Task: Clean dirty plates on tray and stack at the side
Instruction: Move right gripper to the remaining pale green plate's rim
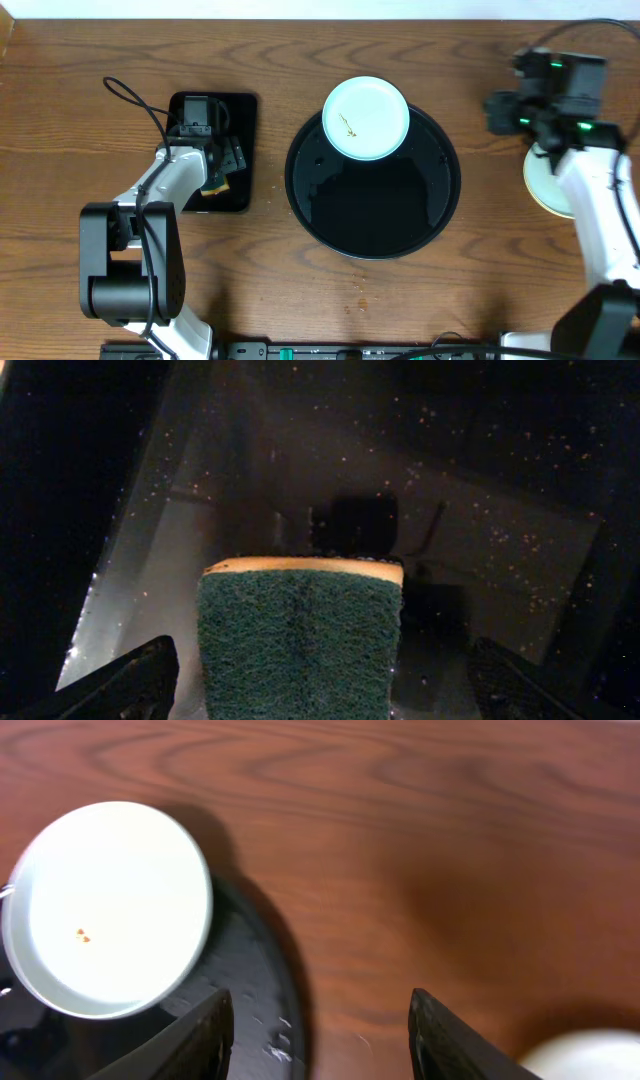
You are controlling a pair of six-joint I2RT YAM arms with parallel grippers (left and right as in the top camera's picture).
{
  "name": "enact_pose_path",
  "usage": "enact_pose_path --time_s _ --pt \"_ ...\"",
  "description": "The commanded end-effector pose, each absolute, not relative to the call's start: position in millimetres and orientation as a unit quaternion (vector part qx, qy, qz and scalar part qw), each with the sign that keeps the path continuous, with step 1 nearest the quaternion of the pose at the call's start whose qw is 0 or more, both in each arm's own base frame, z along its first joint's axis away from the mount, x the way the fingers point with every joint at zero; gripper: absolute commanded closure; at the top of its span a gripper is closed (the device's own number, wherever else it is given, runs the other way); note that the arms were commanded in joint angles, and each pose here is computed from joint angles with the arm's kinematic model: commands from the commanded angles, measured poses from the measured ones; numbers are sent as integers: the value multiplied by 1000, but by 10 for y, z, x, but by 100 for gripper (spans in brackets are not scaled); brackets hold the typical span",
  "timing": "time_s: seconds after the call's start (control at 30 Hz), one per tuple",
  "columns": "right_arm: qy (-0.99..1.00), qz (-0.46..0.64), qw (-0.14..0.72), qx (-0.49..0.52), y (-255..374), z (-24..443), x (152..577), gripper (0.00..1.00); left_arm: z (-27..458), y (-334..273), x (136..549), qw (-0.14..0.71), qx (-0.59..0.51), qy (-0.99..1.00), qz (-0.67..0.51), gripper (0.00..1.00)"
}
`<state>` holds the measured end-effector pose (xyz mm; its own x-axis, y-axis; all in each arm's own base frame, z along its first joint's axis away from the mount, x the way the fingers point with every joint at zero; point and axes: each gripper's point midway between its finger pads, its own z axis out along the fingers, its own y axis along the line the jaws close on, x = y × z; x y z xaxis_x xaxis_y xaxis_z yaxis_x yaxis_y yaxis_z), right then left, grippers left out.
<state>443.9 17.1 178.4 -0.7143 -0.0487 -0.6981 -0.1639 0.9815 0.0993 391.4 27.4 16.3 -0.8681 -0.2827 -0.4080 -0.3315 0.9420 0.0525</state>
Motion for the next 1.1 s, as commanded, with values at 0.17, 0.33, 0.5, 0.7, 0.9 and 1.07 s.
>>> enact_pose_path --time_s 0.17,0.33,0.5,0.7,0.9,1.07 --pt "917 94 361 -141 884 1091 4840 45 160 293 3901 202 -159 964 67 8" --pt "914 97 361 -157 1089 656 5021 48 160 293 3901 202 -159 964 67 8" --pt "907 101 371 -170 1257 452 5117 49 160 293 3901 202 -159 964 67 8" --pt "906 104 369 -178 1354 385 5107 61 160 293 3901 202 -159 964 67 8" --pt "913 101 348 -186 1431 309 5007 76 160 293 3901 202 -159 964 67 8" --pt "912 101 353 -182 1435 389 5010 99 160 293 3901 202 -159 964 67 8"
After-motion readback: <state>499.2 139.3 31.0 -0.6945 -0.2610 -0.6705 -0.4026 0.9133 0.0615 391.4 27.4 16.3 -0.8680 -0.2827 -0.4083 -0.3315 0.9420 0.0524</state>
